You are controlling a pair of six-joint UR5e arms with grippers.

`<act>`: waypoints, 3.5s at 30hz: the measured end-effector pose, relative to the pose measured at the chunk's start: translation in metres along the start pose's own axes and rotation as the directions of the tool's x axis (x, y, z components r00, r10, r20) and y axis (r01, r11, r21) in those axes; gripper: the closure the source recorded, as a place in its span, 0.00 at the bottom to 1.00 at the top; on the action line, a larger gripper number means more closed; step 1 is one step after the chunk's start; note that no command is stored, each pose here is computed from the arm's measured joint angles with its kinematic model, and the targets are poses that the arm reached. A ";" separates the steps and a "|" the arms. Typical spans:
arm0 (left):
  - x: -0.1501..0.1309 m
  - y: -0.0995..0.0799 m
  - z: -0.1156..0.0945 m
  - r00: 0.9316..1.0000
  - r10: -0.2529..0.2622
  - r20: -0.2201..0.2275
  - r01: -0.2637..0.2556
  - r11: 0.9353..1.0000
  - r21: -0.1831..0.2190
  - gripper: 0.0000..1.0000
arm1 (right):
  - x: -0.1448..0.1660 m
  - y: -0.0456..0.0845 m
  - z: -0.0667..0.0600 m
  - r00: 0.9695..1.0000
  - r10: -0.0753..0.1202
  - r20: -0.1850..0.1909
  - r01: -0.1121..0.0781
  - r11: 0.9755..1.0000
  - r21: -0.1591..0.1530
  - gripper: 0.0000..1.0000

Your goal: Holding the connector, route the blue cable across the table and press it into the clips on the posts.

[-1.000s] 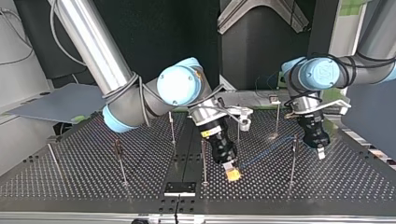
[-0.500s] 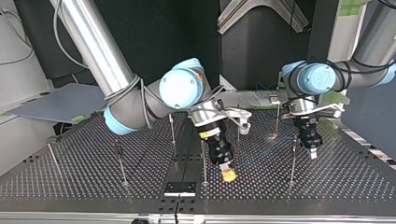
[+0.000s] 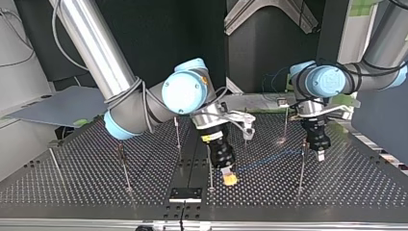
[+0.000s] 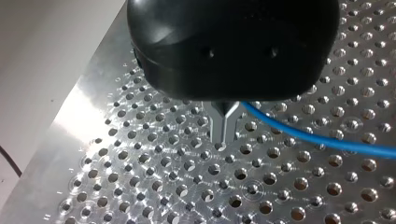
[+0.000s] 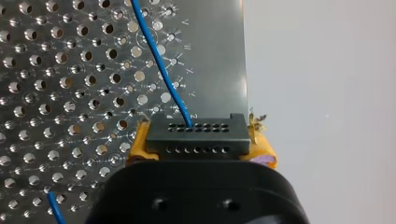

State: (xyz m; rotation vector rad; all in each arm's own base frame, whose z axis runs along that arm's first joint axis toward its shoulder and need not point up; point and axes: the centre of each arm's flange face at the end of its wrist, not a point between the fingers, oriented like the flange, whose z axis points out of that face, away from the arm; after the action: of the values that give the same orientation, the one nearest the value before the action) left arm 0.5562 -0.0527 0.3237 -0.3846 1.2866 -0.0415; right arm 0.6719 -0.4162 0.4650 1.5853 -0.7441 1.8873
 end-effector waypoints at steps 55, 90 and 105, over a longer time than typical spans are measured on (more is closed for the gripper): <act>-0.087 -0.051 -0.141 0.978 -0.075 -0.197 0.104 0.985 0.140 0.00 | -0.064 -0.006 -0.014 0.990 -0.006 0.138 0.010 1.000 -0.029 1.00; -0.044 -0.103 -0.094 0.983 0.092 -0.158 -0.054 0.972 0.231 0.00 | -0.067 -0.002 -0.012 0.990 -0.007 0.141 0.010 1.000 -0.022 1.00; -0.024 -0.110 -0.058 0.985 0.091 -0.143 -0.059 0.975 0.213 0.00 | -0.067 -0.002 -0.012 0.990 -0.010 0.140 0.013 1.000 -0.021 1.00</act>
State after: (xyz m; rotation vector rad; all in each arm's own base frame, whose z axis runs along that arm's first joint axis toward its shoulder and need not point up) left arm 0.5145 -0.1646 0.3657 -0.1548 1.4317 -0.1427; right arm 0.6752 -0.4110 0.3972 1.7179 -0.8107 1.7674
